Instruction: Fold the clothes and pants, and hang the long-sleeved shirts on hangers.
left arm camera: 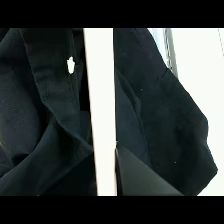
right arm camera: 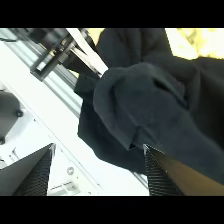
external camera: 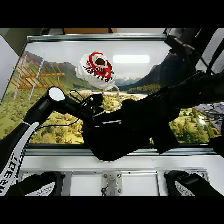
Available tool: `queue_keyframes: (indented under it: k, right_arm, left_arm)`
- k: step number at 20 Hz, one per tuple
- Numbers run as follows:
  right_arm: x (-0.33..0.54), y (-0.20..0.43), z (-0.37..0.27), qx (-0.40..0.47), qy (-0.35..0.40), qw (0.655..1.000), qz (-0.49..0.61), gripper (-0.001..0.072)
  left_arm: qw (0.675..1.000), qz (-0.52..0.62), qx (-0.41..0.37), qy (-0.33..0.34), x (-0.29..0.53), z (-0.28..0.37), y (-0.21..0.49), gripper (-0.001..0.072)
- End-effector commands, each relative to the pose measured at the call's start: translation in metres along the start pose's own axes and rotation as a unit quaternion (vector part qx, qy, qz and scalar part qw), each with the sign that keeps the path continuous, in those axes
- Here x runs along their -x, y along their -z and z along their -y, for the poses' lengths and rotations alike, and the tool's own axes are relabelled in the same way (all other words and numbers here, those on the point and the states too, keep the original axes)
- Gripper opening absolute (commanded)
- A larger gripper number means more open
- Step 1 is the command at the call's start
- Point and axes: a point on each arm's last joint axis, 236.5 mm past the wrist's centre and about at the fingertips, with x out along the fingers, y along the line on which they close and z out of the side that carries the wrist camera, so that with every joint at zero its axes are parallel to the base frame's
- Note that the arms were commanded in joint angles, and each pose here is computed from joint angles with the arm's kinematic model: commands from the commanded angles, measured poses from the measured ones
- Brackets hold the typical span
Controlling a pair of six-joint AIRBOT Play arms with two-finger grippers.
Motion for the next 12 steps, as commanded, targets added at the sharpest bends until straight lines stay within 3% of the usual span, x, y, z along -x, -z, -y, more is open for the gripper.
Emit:
queue_keyframes:
  k: [1, 3, 5, 9, 12]
  right_arm:
    - [0.018, -0.009, 0.015, 0.030, -0.011, 0.999, 0.029, 0.0617]
    - [0.024, -0.009, 0.032, 0.102, 0.007, 0.994, 0.034, 0.0617]
    - [0.030, 0.001, 0.056, 0.111, 0.012, 0.993, 0.028, 0.0615]
    - [0.057, -0.006, 0.067, 0.172, -0.094, 0.968, 0.155, 0.0616]
    - [0.064, 0.019, 0.115, 0.177, -0.064, 0.966, 0.178, 0.0616]
  left_arm:
    - [1.000, 0.000, 0.001, 0.004, 0.000, 0.001, 0.000, 0.0018]
    - [1.000, -0.002, 0.000, 0.004, 0.000, 0.002, 0.001, 0.0018]
    - [1.000, -0.003, 0.000, 0.008, 0.000, 0.004, 0.002, 0.0018]
    - [1.000, -0.004, 0.000, 0.009, 0.000, 0.004, 0.002, 0.0019]
    - [1.000, -0.004, 0.000, 0.009, 0.000, 0.004, 0.002, 0.0019]
